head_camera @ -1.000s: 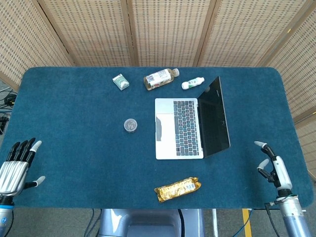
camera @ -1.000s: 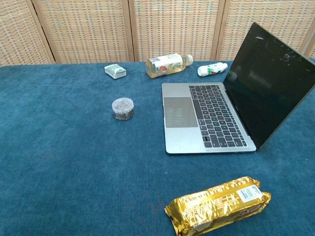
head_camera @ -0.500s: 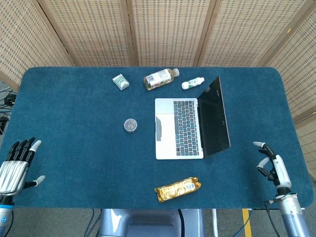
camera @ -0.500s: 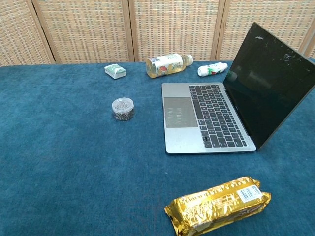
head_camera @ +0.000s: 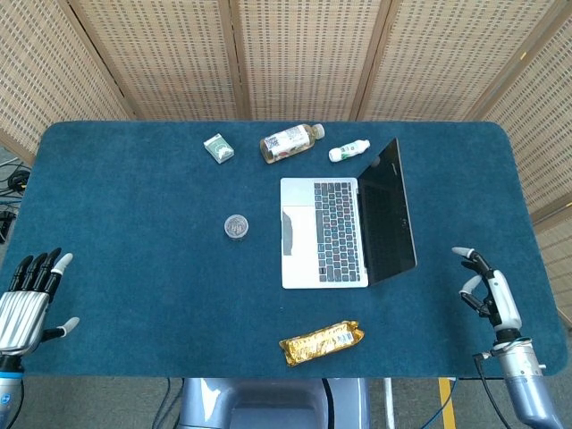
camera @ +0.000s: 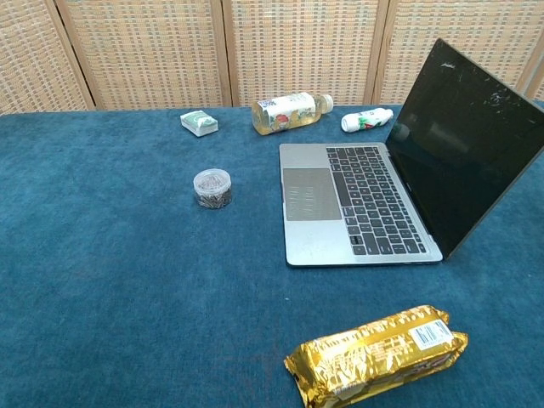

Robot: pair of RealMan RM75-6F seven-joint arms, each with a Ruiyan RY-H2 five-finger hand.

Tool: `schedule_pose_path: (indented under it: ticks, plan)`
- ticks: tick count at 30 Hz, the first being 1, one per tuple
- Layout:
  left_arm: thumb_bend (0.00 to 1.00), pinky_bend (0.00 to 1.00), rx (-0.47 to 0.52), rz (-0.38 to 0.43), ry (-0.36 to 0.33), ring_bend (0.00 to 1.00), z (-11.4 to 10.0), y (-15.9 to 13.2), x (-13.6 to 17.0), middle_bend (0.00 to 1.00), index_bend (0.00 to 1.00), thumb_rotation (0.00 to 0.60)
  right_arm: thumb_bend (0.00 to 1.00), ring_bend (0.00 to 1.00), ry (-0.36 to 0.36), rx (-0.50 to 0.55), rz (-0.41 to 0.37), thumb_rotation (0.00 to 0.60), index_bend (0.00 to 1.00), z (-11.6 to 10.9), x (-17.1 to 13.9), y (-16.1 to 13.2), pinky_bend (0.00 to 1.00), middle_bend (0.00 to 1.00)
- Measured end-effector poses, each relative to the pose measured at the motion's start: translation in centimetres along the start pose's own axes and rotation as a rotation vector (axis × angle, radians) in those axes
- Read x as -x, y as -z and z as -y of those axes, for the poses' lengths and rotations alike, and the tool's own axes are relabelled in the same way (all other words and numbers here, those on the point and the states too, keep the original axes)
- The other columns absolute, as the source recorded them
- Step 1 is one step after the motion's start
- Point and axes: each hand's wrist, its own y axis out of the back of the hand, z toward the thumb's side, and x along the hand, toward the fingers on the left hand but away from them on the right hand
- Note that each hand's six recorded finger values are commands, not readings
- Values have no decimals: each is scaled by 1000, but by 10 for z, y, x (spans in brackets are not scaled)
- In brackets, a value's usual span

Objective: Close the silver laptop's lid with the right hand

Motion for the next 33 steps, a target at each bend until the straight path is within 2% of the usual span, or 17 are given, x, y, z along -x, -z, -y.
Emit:
schedule_pose_path:
  ticks: [14,23,33]
  plan:
    - [5,0,-1,8,-5,0,-1,-2,2,0,0,600,1000,150,-48,28,-10,600,228,19,27,-23,169,211]
    - [5,0,-2,12,0,0,0,-3,2,0,0,600,1000,150,-110,44,-25,600,234,38,27,-36,169,211]
    - [5,0,-5,15,5,0,1,-4,2,0,0,600,1000,150,-165,91,-38,600,235,49,24,-46,169,211]
